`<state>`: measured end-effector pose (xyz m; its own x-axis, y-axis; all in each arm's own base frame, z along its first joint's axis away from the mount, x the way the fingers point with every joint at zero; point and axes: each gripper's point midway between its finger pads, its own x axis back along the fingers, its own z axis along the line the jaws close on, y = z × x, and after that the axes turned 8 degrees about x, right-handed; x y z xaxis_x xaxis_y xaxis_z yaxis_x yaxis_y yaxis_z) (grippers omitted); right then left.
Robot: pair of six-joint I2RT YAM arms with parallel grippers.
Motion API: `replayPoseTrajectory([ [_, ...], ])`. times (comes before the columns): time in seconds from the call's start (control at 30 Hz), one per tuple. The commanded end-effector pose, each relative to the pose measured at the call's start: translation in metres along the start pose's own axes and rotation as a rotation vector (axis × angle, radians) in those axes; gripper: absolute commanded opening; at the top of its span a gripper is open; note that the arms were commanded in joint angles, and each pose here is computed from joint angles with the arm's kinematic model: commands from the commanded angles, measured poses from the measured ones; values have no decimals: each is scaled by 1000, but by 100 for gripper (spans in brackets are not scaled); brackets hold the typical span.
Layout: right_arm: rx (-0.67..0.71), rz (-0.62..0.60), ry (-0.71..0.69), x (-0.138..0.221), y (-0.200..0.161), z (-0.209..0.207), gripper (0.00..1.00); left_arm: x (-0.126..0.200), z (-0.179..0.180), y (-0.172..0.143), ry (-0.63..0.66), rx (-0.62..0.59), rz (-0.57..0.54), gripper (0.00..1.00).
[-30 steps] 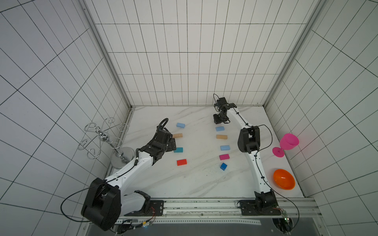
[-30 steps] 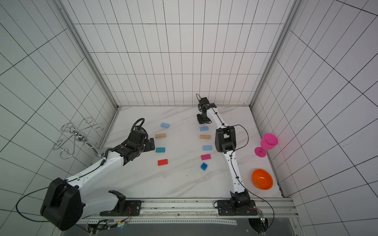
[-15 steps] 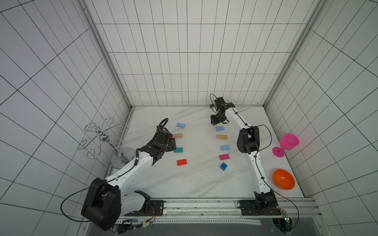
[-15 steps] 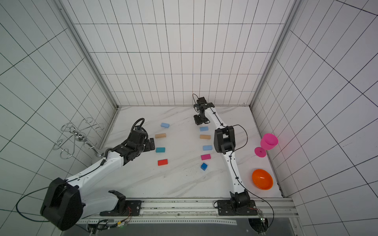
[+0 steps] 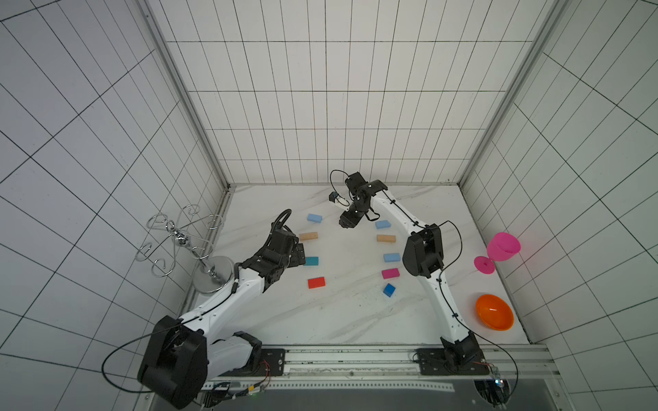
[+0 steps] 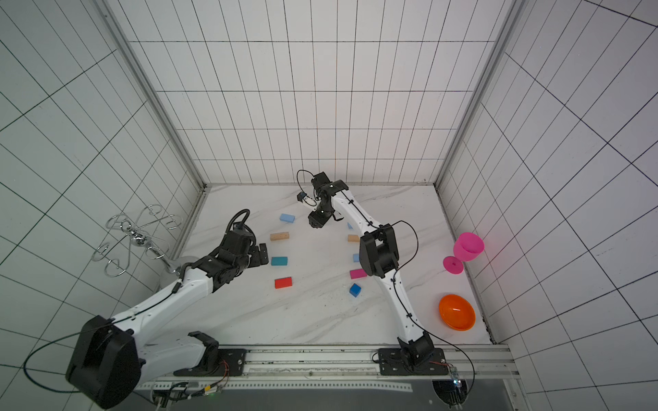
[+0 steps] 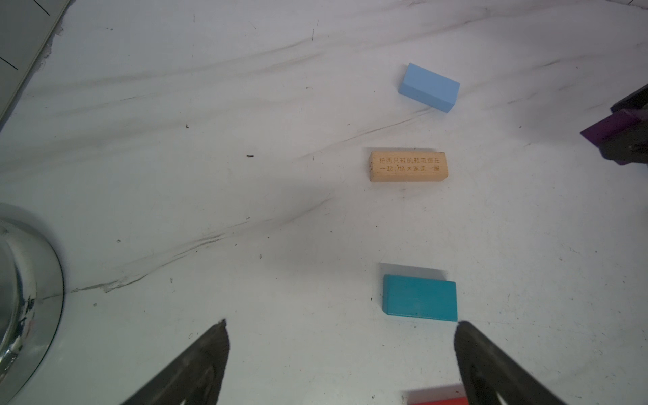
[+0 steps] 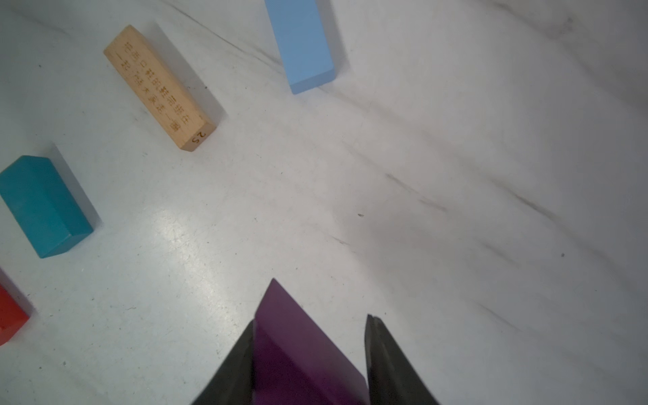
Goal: Assemble a heart with building blocks
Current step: Place the building block at the center of the board.
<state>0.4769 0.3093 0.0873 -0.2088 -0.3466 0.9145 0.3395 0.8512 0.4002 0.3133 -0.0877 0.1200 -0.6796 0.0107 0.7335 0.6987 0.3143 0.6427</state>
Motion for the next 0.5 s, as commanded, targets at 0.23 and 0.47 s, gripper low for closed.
replayPoseTrajectory([
  [0.23, -51, 61, -70, -31, -18, -10, 4, 4, 5, 0, 6, 19, -14, 99],
  [0.47, -141, 24, -61, -47, -21, -7, 3, 4, 5, 0, 6, 26, -14, 99],
])
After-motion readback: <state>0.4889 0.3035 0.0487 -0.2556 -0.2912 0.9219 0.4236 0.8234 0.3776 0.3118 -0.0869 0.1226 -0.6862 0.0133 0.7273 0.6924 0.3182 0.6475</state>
